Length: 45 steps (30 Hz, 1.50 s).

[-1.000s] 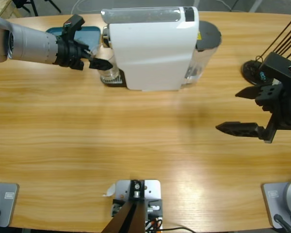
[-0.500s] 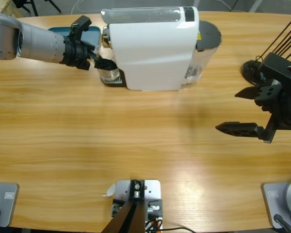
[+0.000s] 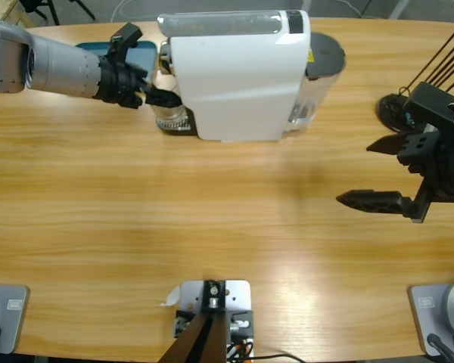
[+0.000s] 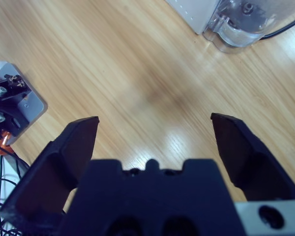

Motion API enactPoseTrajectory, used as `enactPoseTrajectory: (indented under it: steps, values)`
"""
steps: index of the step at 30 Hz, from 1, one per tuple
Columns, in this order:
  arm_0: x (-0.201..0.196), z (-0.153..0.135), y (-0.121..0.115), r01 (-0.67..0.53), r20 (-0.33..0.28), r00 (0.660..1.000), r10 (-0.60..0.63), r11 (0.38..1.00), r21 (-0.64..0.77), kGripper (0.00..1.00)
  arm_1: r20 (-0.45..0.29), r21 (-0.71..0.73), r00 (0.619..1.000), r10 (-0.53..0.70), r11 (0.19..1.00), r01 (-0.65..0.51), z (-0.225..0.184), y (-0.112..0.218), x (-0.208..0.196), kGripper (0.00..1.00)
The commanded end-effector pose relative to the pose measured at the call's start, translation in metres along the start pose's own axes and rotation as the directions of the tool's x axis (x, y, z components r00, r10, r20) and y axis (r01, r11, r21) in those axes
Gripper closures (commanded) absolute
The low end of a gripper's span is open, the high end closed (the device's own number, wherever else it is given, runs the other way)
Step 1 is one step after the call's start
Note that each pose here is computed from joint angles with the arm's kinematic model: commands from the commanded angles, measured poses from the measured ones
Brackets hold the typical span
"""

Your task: Pour coffee

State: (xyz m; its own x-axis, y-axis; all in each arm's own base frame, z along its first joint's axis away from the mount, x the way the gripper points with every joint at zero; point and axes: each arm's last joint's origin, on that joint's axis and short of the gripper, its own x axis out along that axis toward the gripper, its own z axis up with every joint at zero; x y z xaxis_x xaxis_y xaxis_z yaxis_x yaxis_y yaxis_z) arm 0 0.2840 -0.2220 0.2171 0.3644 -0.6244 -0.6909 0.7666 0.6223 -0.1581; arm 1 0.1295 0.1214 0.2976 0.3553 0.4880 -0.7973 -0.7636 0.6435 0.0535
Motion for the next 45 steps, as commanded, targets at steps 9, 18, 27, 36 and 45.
enactPoseTrajectory:
  steps: [9,18,27,36,45]
  values:
    - [-0.086,-0.015,0.044,-0.205,0.058,0.974,0.218,0.963,-0.177,0.777,-0.043,-0.004,0.999,0.023,1.000,-0.023,-0.007,0.002,0.011,0.000]
    - [-0.066,-0.022,0.110,-0.292,0.047,0.945,0.324,0.898,-0.330,0.773,-0.034,-0.005,0.999,0.023,1.000,-0.023,-0.008,0.002,0.009,0.000]
    - [-0.041,-0.009,0.147,-0.307,0.051,0.937,0.346,0.885,-0.351,0.773,-0.032,-0.006,0.999,0.024,1.000,-0.024,-0.008,0.002,0.008,0.000]
    - [-0.020,-0.011,0.166,-0.313,0.019,0.939,0.344,0.875,-0.368,0.773,-0.033,-0.006,0.999,0.024,1.000,-0.024,-0.008,0.002,0.009,0.000]
    - [-0.005,-0.023,0.174,-0.339,-0.042,0.936,0.350,0.860,-0.381,0.773,-0.031,-0.006,0.999,0.023,1.000,-0.024,-0.008,0.002,0.008,0.000]
